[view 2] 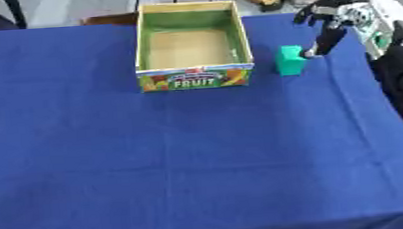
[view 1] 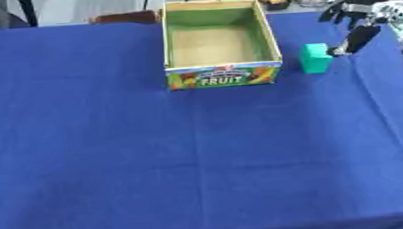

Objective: Pick up objects on the table and place them in the box.

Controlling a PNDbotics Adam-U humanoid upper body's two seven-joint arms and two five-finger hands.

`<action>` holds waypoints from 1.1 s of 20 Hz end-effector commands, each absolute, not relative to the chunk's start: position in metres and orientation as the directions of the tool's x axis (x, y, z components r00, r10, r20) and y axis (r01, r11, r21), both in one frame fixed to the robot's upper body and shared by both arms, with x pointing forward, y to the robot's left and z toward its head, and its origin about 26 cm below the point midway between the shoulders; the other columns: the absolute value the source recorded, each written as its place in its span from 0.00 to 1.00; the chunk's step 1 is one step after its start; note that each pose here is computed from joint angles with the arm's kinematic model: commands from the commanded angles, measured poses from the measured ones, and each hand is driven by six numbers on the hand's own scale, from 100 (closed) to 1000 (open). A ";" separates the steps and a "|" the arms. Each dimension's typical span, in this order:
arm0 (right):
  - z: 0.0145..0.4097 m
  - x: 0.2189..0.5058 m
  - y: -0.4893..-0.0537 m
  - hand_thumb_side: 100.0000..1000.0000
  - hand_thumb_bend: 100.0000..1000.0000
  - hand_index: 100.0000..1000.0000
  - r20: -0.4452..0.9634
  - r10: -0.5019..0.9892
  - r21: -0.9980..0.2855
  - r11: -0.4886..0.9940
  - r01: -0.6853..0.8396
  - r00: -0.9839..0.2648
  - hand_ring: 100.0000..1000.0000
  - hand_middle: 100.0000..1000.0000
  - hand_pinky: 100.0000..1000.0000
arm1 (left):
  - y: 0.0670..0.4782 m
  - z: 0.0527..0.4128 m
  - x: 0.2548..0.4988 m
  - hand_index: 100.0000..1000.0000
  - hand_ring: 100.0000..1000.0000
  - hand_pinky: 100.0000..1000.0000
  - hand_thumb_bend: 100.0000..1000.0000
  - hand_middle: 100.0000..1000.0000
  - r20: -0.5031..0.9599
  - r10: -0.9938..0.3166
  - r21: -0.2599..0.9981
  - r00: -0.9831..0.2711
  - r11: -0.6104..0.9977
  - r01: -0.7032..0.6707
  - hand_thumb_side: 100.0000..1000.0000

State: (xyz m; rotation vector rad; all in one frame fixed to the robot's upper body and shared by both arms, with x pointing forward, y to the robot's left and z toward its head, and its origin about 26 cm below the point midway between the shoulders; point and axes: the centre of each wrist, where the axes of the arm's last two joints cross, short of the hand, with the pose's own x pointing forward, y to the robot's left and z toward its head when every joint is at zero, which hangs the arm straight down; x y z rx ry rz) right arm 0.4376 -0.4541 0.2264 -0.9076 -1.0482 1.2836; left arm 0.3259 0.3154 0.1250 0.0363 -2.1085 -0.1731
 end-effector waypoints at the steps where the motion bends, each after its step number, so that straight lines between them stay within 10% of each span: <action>1: 0.241 0.437 -0.459 0.00 0.31 0.90 0.081 0.997 -0.959 0.079 -0.272 0.002 0.87 0.86 0.69 | 0.321 0.135 0.326 0.79 0.75 0.63 0.53 0.67 0.832 -0.118 0.161 -0.541 0.986 0.034 0.68; 22: 0.216 0.442 -0.457 0.00 0.27 0.90 0.104 0.994 -0.937 0.109 -0.333 0.035 0.86 0.86 0.69 | 0.318 0.135 0.327 0.79 0.75 0.63 0.54 0.67 0.830 -0.101 0.147 -0.549 0.988 0.041 0.68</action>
